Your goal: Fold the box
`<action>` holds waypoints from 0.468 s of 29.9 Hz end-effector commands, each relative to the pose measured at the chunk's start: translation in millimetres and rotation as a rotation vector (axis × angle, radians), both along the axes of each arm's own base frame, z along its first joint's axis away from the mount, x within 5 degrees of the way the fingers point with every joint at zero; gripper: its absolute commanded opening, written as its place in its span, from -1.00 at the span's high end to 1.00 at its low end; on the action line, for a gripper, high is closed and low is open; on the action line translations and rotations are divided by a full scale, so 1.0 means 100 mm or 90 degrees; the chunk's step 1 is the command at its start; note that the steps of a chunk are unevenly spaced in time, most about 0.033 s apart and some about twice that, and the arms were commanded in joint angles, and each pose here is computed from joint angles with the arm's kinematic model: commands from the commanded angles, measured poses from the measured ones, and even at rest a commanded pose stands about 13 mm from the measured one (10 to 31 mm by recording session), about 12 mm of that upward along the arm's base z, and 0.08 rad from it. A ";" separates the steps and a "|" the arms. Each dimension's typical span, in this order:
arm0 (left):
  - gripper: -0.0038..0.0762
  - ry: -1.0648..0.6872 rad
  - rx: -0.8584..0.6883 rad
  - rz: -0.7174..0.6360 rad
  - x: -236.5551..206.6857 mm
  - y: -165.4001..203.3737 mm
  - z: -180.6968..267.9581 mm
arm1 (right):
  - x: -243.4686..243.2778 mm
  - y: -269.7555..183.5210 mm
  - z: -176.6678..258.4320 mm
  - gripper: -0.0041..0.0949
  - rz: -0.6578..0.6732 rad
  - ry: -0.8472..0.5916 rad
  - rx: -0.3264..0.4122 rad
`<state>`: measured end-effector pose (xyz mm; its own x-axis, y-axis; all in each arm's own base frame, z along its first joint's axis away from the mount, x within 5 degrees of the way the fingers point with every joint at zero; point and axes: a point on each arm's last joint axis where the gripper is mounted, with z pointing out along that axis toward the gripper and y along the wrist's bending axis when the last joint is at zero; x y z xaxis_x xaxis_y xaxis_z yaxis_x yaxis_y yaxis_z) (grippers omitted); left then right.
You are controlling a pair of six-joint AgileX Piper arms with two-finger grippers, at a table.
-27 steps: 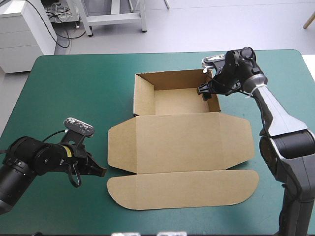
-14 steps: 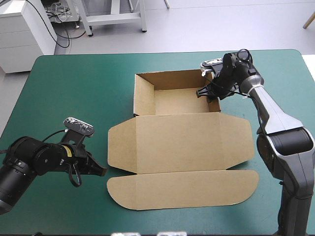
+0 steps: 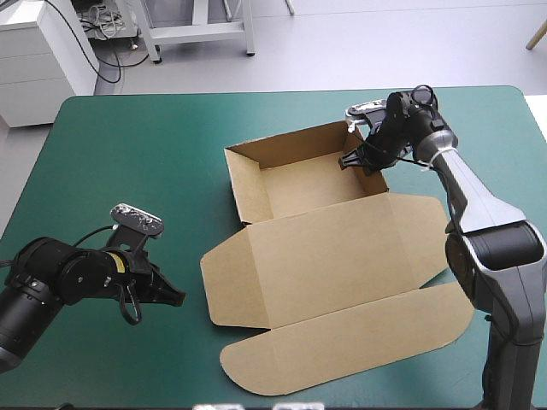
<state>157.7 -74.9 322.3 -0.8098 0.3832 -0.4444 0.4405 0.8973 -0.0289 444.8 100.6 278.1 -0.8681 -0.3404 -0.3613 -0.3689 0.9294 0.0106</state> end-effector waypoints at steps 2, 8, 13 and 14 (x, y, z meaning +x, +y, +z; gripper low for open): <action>0.92 -0.044 -0.022 0.005 0.01 0.00 0.11 | -0.04 -0.14 0.38 0.96 0.005 -0.074 -0.008; 0.92 -0.042 -0.020 0.005 0.01 0.00 0.11 | 0.05 -0.57 0.59 0.96 -0.053 -0.119 -0.012; 0.92 -0.039 -0.017 0.004 0.00 0.01 0.11 | 0.07 -1.18 0.74 0.96 -0.137 -0.150 -0.020; 0.92 -0.039 -0.017 0.004 0.00 0.01 0.11 | 0.06 -1.32 0.75 0.96 -0.158 -0.151 -0.022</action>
